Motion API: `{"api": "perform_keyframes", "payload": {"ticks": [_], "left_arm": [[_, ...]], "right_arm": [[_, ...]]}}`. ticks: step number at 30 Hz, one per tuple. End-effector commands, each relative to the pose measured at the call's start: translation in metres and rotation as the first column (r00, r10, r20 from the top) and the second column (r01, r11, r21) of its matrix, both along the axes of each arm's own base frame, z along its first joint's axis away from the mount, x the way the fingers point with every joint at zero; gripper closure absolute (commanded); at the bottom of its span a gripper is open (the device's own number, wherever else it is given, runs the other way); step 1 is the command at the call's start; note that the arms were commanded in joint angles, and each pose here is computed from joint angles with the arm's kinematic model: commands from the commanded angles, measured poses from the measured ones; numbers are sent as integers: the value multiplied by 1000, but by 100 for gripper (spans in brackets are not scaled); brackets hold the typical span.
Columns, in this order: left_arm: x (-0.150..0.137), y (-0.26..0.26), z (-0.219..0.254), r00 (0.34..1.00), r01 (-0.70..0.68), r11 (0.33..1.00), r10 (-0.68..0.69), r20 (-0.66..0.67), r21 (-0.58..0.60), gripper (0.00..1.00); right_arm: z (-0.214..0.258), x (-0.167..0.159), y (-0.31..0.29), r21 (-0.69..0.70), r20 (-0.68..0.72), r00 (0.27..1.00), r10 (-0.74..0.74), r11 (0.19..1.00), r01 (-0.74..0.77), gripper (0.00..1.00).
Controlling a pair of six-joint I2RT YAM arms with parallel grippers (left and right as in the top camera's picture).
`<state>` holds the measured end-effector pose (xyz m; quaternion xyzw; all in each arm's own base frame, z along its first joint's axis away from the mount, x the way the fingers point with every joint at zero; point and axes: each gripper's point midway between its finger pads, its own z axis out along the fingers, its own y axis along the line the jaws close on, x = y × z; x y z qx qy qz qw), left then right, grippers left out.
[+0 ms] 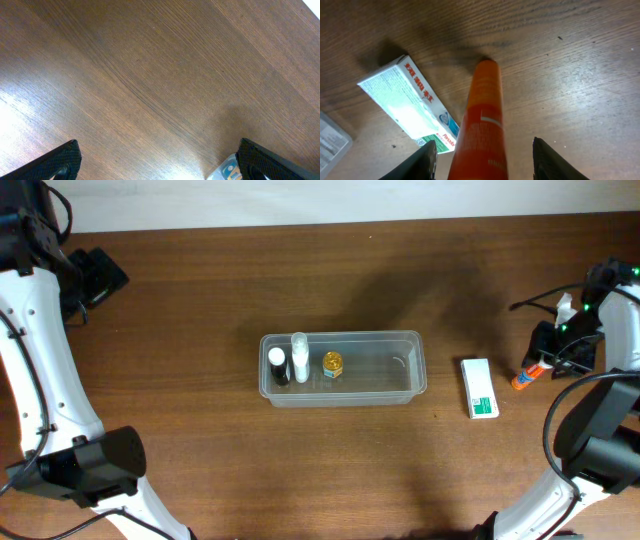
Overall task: Pack container
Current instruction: 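Lower the right gripper and grasp the orange tube's body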
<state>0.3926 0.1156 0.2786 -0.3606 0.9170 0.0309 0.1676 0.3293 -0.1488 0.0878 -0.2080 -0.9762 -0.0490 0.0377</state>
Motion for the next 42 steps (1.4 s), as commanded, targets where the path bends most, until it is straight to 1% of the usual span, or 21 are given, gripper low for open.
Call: {"api": "perform_keyframes", "payload": {"ticks": [1,10,12,21,29,38,42], "left_arm": [[-1,0,6,1000,14,1000,-14,16,7,0],[-1,0,6,1000,14,1000,-14,16,7,0],[-1,0,6,1000,14,1000,-14,16,7,0],[-1,0,6,1000,14,1000,-14,16,7,0],[-1,0,6,1000,14,1000,-14,16,7,0],[-1,0,6,1000,14,1000,-14,16,7,0],[-1,0,6,1000,14,1000,-14,16,7,0]], "right_arm": [[-7,-3,-2,-4,-15,1000,-13,1000,13,47],[-7,2,-5,-15,7,1000,-31,999,31,47],[-7,4,-4,-9,15,999,-32,999,32,50],[-7,5,-2,-2,18,999,-40,999,40,51],[-7,2,-1,3,6,999,-41,999,41,62],[-7,-1,0,4,-7,999,-51,999,51,65],[-7,0,0,3,-6,998,-60,998,60,68]]}}
